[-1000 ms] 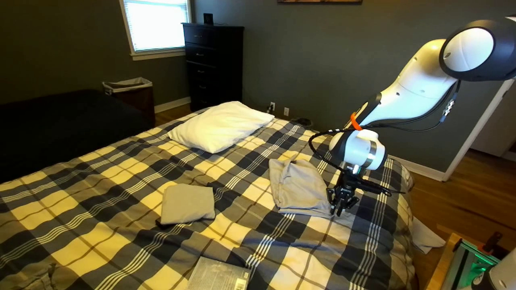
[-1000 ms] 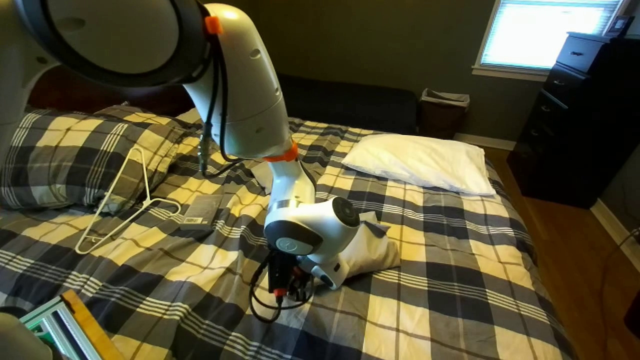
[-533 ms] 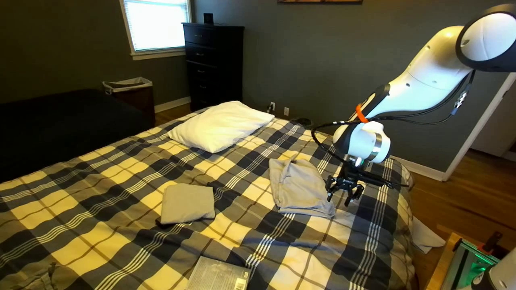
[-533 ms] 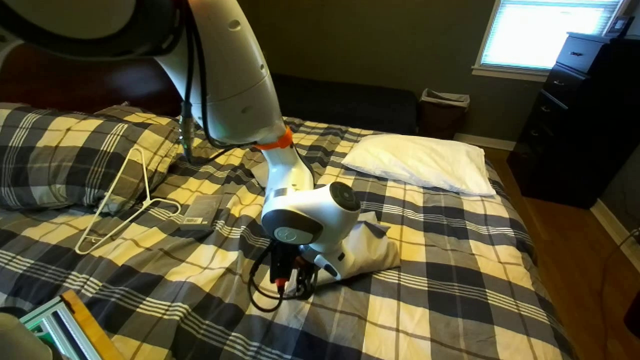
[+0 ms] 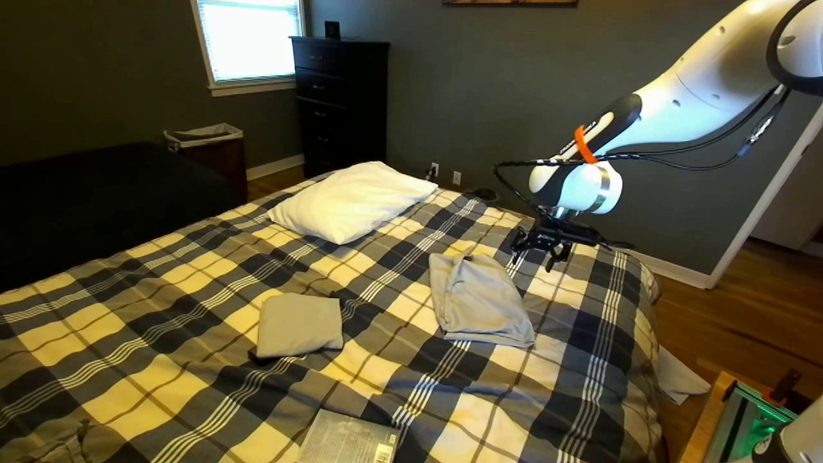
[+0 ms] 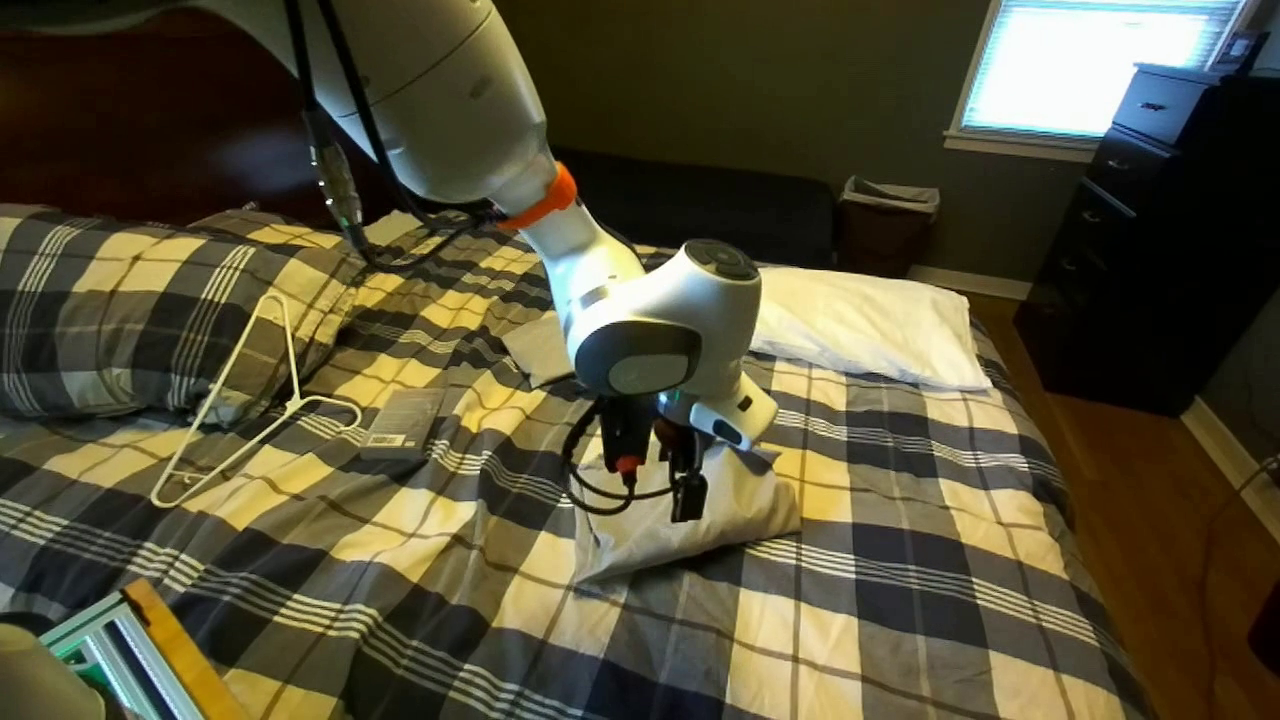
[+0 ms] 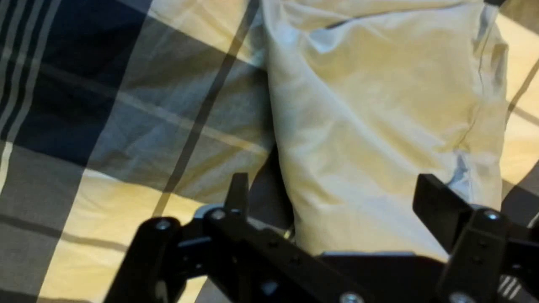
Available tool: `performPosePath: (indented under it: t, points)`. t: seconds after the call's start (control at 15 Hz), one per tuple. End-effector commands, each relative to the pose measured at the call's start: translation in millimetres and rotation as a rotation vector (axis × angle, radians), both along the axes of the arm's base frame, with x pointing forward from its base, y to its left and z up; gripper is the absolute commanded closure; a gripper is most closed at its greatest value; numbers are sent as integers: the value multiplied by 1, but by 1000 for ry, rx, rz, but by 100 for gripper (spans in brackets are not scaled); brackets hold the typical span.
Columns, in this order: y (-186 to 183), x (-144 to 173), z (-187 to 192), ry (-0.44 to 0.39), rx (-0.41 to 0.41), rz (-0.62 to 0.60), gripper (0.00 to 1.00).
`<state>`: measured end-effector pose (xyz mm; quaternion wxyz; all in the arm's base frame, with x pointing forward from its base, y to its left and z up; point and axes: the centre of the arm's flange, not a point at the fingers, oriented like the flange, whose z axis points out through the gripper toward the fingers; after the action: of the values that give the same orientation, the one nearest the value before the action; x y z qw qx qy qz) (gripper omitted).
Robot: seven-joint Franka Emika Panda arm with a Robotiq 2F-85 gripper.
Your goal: Fold the cloth on the right
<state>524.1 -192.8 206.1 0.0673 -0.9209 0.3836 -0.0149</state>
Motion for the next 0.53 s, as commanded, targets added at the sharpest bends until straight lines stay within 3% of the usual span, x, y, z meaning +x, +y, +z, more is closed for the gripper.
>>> performPosePath:
  t: [0.0, 0.13, 0.47]
  points:
    - [-1, 78, -27, 81, -115, -43, 0]
    - [1, 105, -55, 135, -147, -40, 0]
    - [-6, 141, -129, 194, -111, -37, 0]
